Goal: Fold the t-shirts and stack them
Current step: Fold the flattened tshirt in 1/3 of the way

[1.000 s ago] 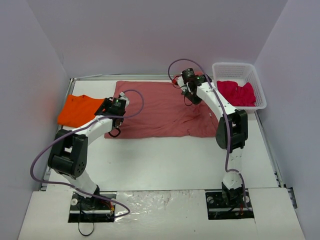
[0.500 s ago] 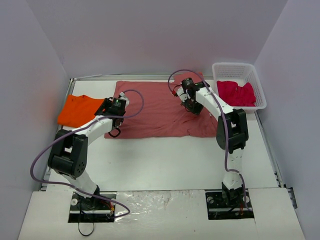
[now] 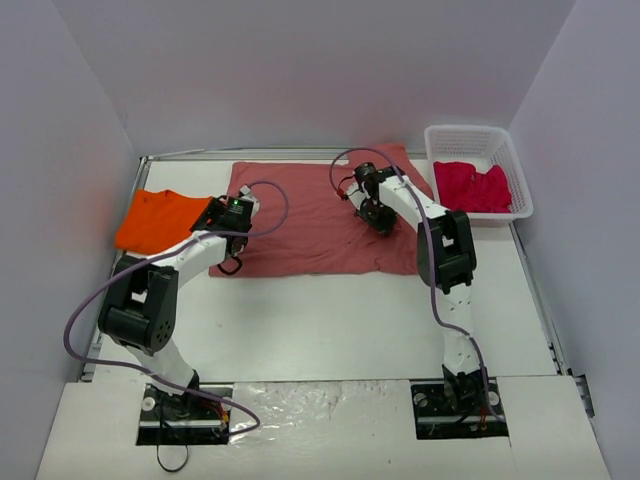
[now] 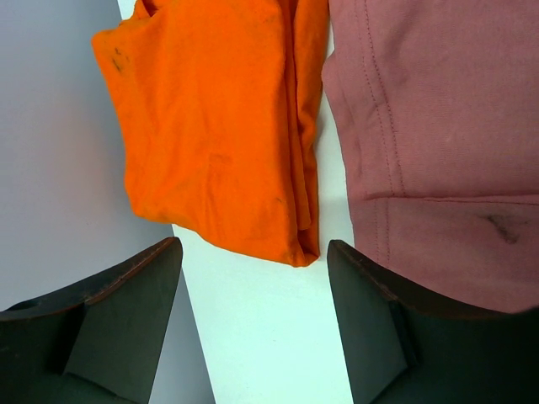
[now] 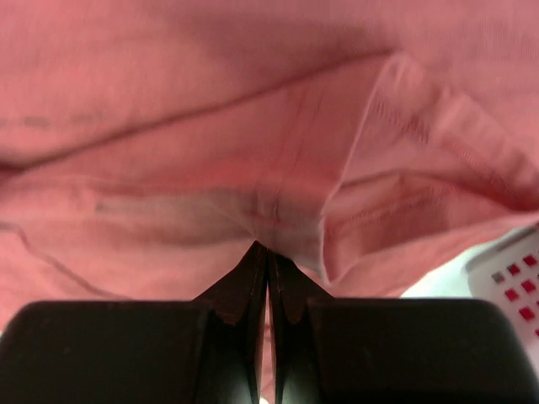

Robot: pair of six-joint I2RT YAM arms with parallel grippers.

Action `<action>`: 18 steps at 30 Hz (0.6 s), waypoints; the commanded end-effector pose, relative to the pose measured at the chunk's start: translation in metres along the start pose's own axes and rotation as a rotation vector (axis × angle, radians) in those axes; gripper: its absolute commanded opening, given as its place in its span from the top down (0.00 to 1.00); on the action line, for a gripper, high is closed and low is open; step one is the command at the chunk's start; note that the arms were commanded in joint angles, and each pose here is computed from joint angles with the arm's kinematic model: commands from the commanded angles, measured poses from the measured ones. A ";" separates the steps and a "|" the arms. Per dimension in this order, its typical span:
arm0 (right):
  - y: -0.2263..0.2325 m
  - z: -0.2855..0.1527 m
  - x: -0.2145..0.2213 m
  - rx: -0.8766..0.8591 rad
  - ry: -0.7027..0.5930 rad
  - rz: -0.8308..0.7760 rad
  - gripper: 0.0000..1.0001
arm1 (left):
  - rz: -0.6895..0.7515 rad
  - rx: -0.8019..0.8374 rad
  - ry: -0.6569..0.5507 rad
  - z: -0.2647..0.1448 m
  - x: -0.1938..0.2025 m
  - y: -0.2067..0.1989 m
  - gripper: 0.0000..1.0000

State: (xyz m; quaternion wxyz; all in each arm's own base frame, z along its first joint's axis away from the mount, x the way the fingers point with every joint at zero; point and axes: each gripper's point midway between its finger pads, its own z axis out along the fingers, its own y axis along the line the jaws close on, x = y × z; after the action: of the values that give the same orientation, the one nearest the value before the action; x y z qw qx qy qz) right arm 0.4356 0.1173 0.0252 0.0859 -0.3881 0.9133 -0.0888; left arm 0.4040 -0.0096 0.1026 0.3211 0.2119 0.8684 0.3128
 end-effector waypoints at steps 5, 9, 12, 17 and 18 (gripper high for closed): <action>-0.012 -0.010 -0.029 0.042 -0.034 -0.016 1.00 | -0.021 -0.006 0.006 0.000 -0.001 0.005 0.32; -0.016 -0.013 -0.040 0.052 -0.064 -0.021 1.00 | -0.020 -0.006 0.007 -0.001 0.000 0.005 0.32; -0.015 -0.012 -0.044 0.050 -0.069 -0.025 1.00 | -0.016 -0.005 0.012 0.000 0.000 0.004 0.32; -0.012 -0.004 -0.043 0.044 -0.054 -0.036 1.00 | -0.009 -0.004 0.023 0.003 0.004 0.001 0.32; -0.012 -0.004 -0.043 0.043 -0.054 -0.036 1.00 | -0.009 -0.003 0.023 0.003 0.004 0.001 0.32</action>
State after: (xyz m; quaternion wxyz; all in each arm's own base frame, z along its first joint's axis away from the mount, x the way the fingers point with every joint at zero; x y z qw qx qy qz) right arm 0.4783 0.1423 0.0414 0.1409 -0.3934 0.9038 -0.0926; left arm 0.4039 -0.0096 0.0990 0.3172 0.2133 0.8695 0.3128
